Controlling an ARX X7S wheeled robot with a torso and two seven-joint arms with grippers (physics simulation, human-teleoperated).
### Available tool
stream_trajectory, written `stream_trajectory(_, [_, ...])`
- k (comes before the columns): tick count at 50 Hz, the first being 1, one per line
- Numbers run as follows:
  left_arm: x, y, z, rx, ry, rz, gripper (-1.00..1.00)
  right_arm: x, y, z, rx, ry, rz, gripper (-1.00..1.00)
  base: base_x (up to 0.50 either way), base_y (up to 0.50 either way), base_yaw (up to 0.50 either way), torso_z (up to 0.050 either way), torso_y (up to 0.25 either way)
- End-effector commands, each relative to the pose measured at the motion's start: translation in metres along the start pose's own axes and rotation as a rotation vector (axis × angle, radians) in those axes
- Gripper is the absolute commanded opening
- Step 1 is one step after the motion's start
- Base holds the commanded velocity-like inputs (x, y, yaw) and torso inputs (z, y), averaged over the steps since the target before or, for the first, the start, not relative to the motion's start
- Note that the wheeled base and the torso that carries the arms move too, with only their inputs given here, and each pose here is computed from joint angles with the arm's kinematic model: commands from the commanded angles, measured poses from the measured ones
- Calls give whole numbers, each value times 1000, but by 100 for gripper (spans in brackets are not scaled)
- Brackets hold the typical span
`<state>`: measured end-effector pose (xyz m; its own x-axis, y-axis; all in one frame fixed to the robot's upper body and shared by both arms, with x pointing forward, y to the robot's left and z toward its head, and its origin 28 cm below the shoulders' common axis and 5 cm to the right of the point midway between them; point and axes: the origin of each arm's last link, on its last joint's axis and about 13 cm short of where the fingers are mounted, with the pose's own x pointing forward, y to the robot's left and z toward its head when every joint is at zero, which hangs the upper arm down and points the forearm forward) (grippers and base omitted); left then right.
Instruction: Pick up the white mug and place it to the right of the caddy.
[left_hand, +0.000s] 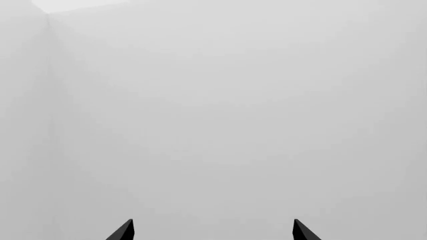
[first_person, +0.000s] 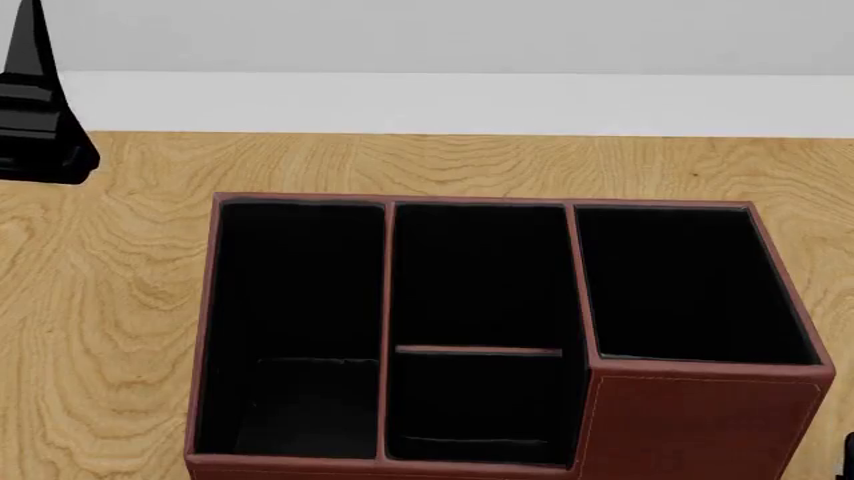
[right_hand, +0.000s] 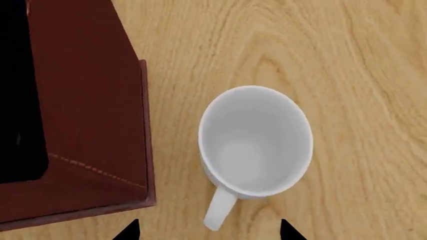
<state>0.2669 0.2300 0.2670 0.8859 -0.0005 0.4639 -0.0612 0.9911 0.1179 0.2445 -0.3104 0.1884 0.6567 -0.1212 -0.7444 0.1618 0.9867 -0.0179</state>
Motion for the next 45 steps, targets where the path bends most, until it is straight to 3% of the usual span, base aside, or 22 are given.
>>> stream_trajectory(1, [-1, 0, 1, -3, -5, 1, 100, -22, 3, -2, -19, -62, -10, 100, 0, 0, 0, 0, 0])
stream_trajectory(19, [0, 0, -3, -13, -2, -3, 100, -58, 7, -4, -34, -182, -18, 100, 0, 0, 0, 0, 0])
stream_trajectory(45, [5, 0, -9, -19, 6, -5, 100, -76, 13, 3, -29, -302, 4, 100, 0, 0, 0, 0, 0])
